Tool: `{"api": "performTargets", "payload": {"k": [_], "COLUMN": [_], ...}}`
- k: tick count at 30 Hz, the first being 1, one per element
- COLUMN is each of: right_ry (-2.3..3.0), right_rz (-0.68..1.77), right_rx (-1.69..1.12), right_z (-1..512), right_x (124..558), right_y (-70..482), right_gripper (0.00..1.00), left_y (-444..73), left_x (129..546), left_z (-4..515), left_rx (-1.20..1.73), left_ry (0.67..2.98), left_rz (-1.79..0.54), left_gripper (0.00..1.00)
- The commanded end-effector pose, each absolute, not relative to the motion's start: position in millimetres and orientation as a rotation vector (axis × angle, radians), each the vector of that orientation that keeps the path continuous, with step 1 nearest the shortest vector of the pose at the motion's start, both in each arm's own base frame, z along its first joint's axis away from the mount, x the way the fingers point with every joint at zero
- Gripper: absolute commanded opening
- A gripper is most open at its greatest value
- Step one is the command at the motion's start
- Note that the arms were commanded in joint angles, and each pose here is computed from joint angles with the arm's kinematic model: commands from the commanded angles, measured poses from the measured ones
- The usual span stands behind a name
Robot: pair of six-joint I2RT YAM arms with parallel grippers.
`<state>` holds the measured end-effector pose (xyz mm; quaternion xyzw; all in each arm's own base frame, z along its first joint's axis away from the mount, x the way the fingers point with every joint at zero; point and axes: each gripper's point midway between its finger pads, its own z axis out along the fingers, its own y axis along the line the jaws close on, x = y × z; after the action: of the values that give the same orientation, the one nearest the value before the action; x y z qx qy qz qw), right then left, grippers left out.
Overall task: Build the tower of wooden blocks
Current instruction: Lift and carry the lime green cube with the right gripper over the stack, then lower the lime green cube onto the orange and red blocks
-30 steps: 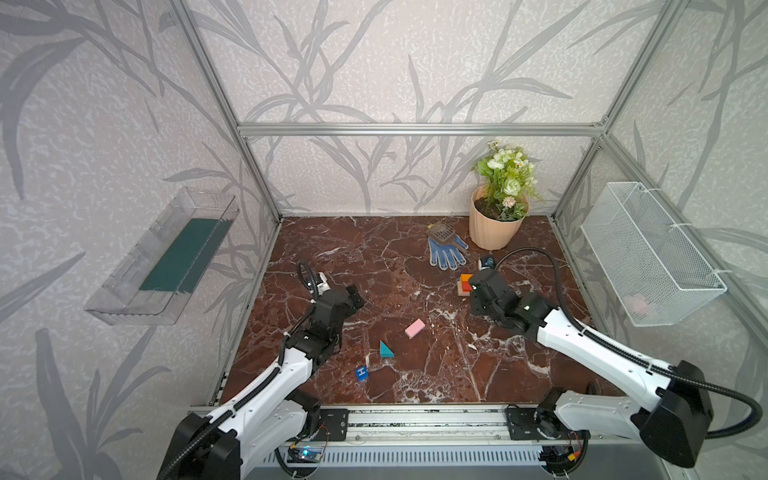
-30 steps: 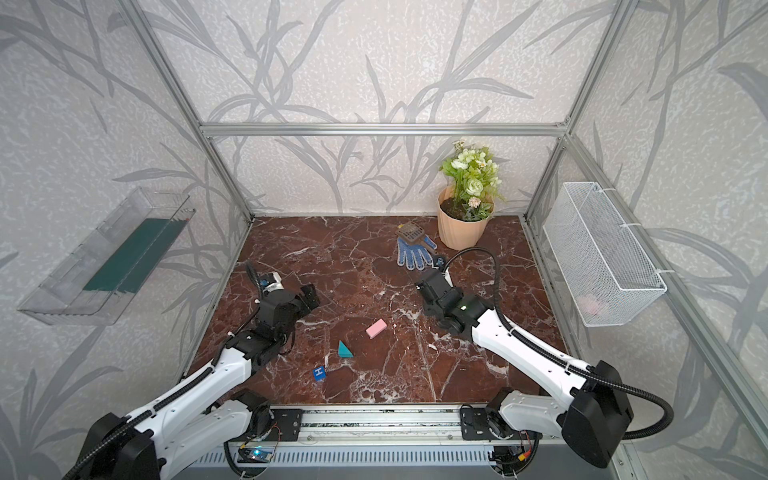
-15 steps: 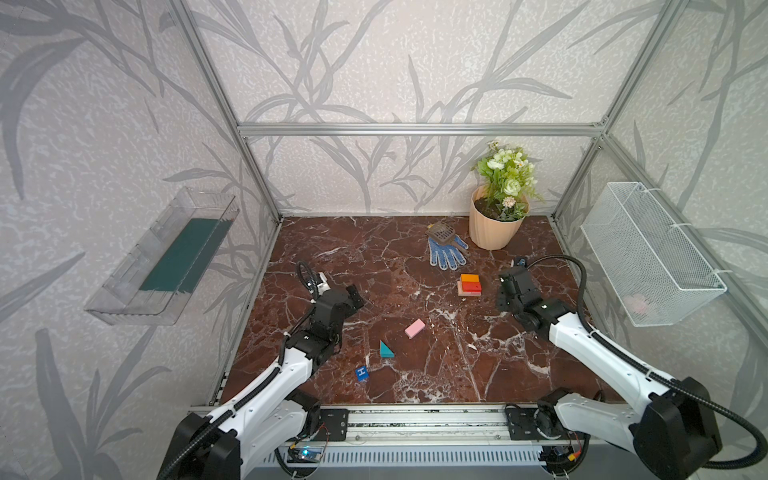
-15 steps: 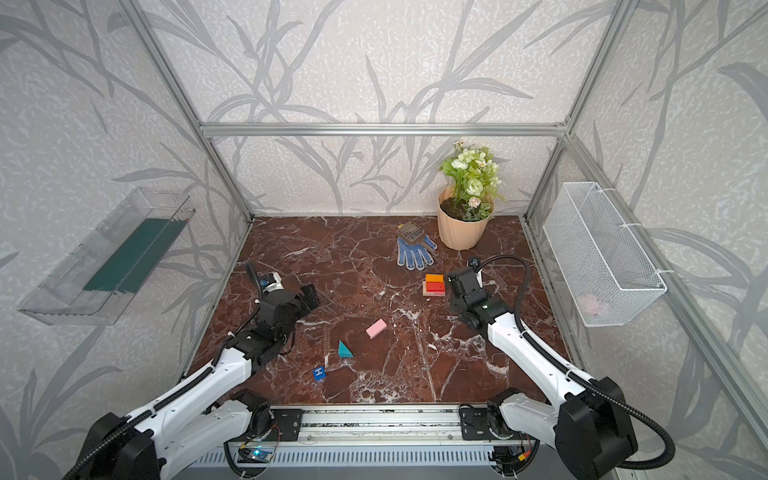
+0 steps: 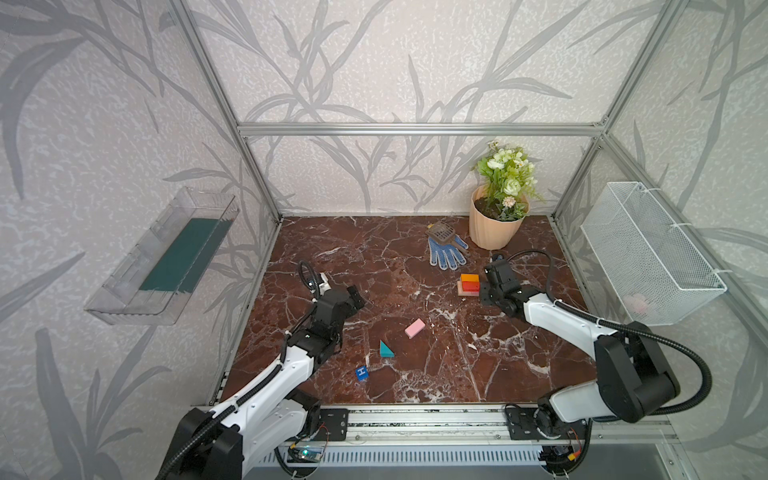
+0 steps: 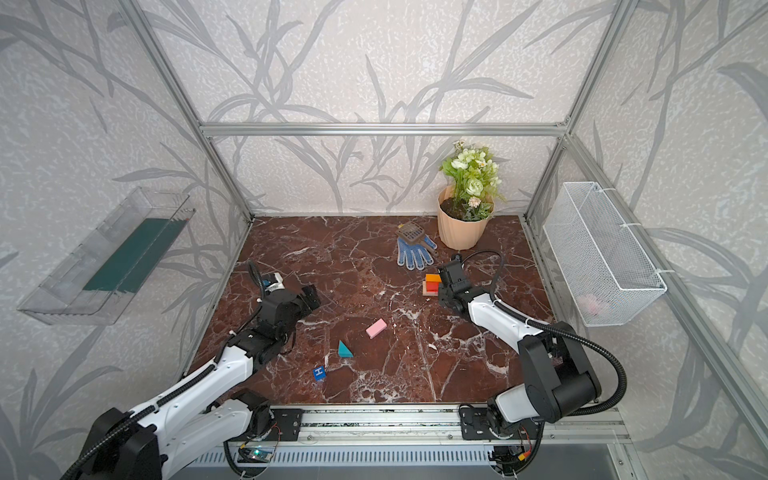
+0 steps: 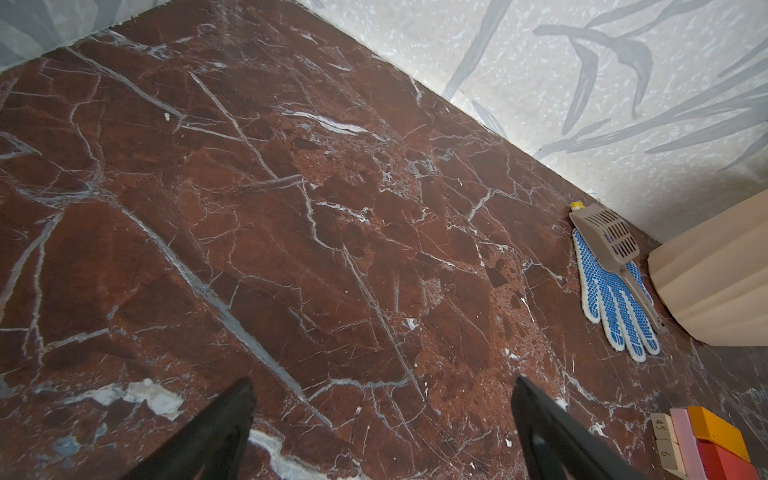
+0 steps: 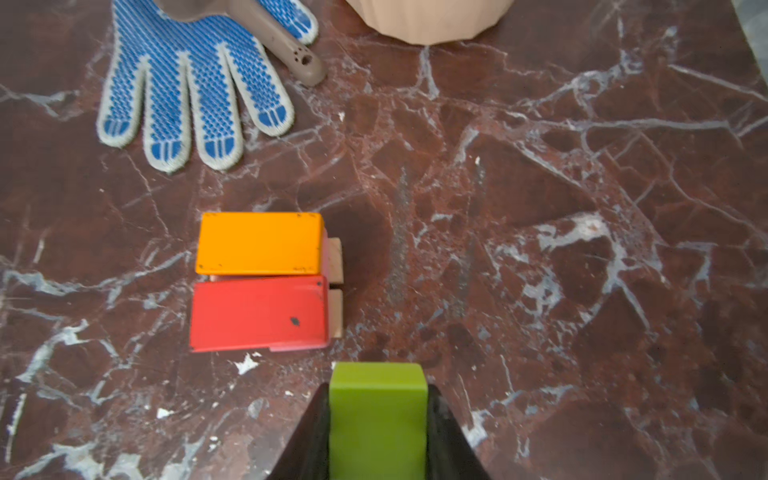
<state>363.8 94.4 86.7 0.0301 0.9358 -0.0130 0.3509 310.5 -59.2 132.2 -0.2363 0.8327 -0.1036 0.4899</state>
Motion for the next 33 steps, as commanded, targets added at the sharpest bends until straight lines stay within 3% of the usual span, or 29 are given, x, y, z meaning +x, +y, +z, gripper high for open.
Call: {"api": "performTargets", "payload": {"k": [1,17,33], "right_ry": [2.372,2.462,2.483], "right_rz": [0.039,0.104,0.18], "right_rx": [0.072,0.048,-0.016], "right_z": [100.7,86.3,80.8], "right_x": [381.7,405.8,397.2], "right_y": [101.4,112.7,123.3], "right_gripper": [0.0,0.0,0.02], "left_y": [-58.9,-57.5,-57.7], "left_x": [316.6,316.4,317.7], "left_z": [144.6,145.8,144.8], "left_rx": [-0.595,-0.595,-0.595], "left_ry": [1.996,1.996,1.999], "left_rz": [-0.258,-0.249,-0.245], "left_gripper": [0.98,0.98,0.98]}}
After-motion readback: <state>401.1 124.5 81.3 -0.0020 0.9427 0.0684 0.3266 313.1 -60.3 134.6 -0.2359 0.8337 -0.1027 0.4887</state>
